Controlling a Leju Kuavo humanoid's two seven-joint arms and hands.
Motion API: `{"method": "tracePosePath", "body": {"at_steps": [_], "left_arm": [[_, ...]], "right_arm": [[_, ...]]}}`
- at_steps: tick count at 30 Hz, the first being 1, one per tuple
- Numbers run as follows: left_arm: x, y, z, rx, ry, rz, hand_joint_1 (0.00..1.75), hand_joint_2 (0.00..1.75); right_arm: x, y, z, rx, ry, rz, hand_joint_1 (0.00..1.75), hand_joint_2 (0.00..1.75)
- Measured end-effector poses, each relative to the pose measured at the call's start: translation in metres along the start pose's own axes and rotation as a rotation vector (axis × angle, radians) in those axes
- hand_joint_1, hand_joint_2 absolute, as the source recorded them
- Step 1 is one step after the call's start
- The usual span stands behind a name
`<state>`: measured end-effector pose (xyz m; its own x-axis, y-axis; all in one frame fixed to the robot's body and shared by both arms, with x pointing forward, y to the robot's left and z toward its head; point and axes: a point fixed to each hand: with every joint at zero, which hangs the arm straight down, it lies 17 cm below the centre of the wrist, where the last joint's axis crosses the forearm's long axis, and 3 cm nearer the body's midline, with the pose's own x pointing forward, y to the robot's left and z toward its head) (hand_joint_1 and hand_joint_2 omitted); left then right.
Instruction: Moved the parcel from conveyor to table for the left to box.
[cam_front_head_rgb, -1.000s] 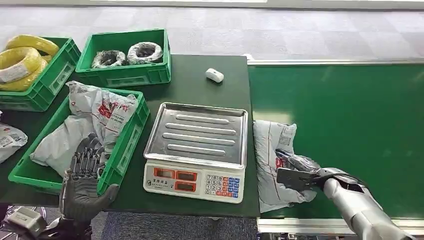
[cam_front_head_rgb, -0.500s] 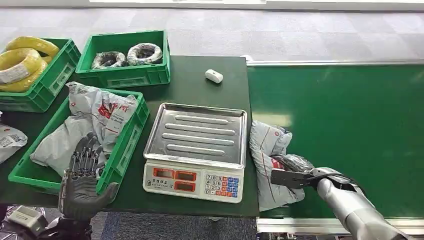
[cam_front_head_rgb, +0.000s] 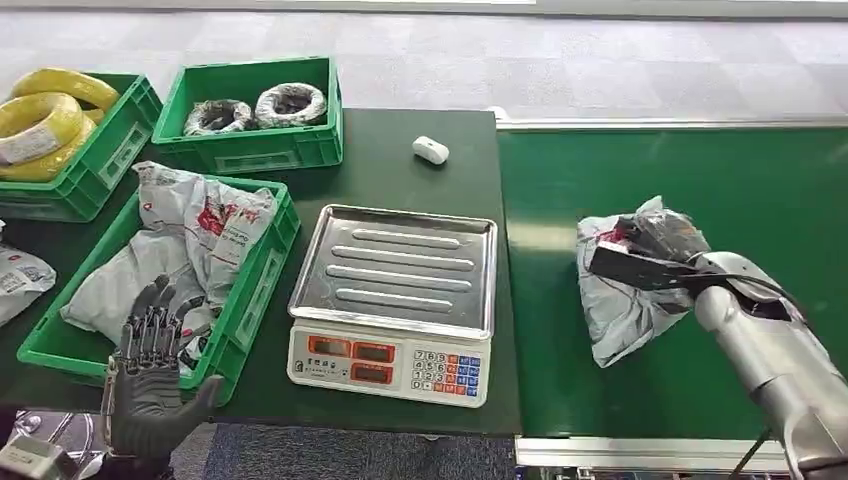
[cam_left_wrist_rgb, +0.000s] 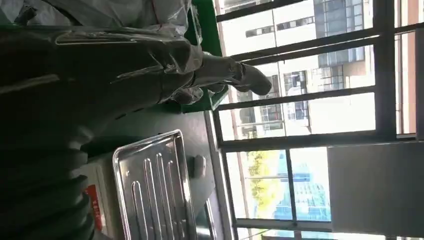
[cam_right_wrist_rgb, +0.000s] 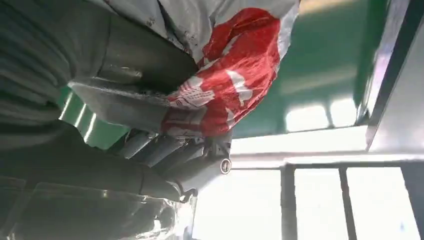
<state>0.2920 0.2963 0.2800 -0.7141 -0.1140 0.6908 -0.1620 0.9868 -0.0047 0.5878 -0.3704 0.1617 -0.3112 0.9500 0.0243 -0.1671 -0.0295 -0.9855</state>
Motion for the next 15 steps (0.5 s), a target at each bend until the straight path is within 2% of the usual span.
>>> {"method": "tracePosePath", "body": {"at_steps": [4, 5, 7, 10, 15], "left_arm": [[0.001, -0.003, 0.001, -0.005, 0.003, 0.015, 0.00, 1.75], [0.001, -0.005, 0.001, -0.009, 0.003, 0.023, 0.00, 1.75], [0.001, -0.008, 0.001, -0.017, 0.001, 0.030, 0.00, 1.75], [0.000, -0.014, -0.004, -0.024, -0.008, 0.041, 0.00, 1.75], [-0.007, -0.031, -0.009, -0.060, -0.011, 0.095, 0.00, 1.75]], "right_arm": [[-0.021, -0.069, 0.004, -0.221, 0.097, 0.105, 1.75, 1.75], [-0.027, -0.102, 0.008, -0.329, 0.144, 0.161, 1.75, 1.75], [-0.027, -0.133, 0.012, -0.419, 0.167, 0.204, 1.75, 1.75], [-0.013, -0.163, 0.005, -0.466, 0.151, 0.240, 1.75, 1.75], [0.034, -0.216, -0.027, -0.514, 0.104, 0.308, 1.75, 1.75]]}}
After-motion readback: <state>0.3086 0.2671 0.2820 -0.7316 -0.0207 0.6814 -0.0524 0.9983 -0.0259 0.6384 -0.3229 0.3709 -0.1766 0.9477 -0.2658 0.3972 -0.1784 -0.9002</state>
